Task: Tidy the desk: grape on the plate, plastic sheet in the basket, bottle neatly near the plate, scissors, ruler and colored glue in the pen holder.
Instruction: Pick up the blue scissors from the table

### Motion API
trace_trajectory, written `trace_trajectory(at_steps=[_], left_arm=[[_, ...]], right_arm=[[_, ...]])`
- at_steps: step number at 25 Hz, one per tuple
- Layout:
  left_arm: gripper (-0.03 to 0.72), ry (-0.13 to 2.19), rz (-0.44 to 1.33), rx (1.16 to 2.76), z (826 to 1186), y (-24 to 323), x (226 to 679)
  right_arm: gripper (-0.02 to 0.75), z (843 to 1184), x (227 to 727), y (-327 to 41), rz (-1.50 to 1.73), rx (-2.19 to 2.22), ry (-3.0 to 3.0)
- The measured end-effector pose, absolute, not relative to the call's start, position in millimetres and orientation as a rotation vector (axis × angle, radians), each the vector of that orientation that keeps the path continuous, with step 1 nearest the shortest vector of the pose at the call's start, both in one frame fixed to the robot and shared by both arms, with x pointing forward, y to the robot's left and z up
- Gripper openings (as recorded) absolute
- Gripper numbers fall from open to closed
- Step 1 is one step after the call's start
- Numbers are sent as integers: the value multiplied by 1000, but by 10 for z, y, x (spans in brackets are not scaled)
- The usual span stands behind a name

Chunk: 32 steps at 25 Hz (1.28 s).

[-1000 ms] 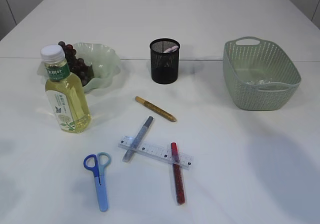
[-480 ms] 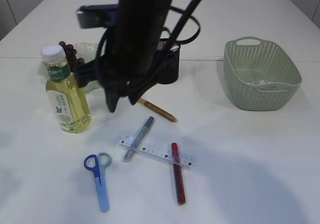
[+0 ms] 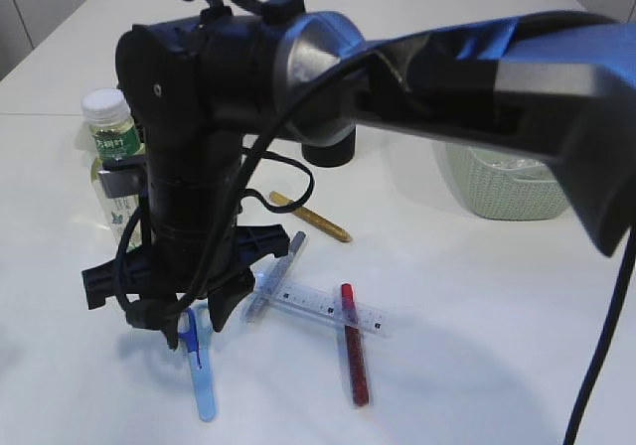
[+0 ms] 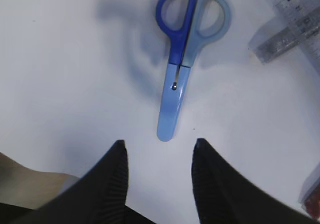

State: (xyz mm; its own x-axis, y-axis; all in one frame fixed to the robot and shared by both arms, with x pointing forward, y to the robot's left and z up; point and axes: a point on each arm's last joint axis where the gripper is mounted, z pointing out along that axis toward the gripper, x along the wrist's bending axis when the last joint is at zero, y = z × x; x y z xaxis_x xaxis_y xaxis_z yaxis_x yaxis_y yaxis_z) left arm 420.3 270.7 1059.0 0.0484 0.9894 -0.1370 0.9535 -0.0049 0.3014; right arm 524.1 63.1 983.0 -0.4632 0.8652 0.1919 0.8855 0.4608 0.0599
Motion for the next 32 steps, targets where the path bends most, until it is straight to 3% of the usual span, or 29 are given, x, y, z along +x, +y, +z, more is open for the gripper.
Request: trace_trajectory(at_steps=[9, 32], left_arm=[[354, 1991, 171, 1999, 10590, 2753, 4211], [354, 1990, 175, 1998, 10590, 2754, 4215]], right_arm=[[345, 9438, 5303, 706, -123, -1648, -2496], [346, 9060, 5494, 824, -123, -1700, -2554]])
